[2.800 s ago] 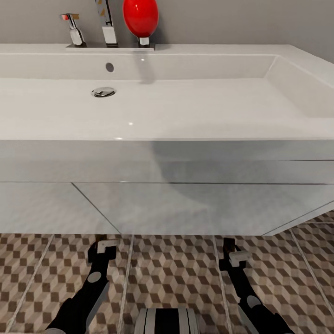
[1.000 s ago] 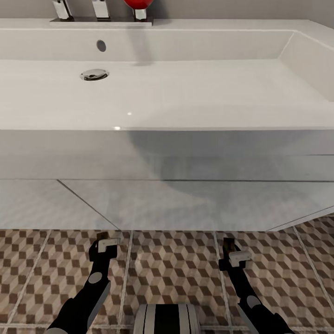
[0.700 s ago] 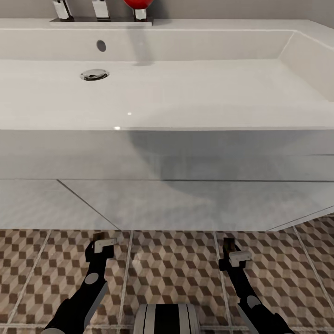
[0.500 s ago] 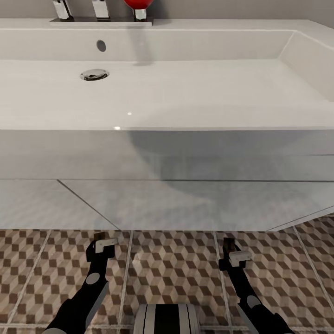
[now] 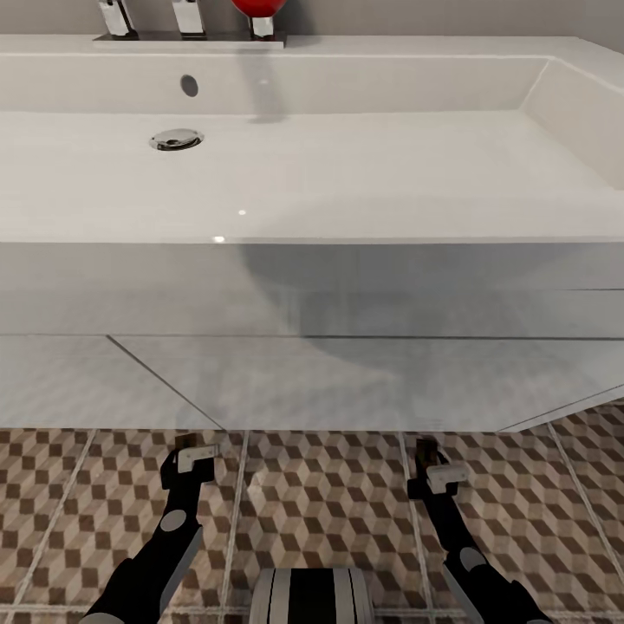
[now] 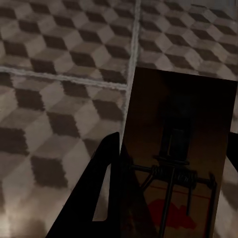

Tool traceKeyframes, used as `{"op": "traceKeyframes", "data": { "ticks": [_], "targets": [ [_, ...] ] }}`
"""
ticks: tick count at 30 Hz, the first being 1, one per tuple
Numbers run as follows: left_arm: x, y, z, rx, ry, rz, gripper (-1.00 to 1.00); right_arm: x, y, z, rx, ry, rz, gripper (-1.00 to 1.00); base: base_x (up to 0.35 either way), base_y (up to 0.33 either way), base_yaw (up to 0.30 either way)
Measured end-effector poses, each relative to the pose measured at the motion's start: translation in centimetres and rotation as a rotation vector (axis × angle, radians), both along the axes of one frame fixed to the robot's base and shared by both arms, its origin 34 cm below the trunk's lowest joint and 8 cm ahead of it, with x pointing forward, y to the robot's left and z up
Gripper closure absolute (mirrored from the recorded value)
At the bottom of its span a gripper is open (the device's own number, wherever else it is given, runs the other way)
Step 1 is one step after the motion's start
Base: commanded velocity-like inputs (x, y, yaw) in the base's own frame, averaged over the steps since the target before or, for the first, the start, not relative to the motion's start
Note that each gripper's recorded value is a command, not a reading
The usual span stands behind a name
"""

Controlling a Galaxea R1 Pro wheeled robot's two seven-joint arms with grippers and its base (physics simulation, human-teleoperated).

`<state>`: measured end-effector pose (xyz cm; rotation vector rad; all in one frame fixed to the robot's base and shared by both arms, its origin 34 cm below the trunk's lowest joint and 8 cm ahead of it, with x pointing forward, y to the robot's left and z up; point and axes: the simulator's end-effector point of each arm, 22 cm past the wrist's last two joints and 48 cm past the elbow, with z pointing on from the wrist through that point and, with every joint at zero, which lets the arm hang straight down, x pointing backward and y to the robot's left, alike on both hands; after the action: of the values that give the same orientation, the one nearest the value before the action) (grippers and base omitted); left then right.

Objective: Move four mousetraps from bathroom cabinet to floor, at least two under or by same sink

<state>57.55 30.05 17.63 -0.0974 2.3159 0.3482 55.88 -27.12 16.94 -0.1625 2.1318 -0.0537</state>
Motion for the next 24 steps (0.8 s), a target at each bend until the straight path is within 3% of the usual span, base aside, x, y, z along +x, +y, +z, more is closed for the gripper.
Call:
{"op": "traceKeyframes", "data": {
  "ticks": [24],
  "targets": [
    [-0.03, -0.16, -0.03, 0.003, 0.004, -0.002, 1.0, 1.1, -0.16, 0.85, 0.0, -0.028, 0.003, 1.0, 0.0, 0.0, 0.0]
  ]
}}
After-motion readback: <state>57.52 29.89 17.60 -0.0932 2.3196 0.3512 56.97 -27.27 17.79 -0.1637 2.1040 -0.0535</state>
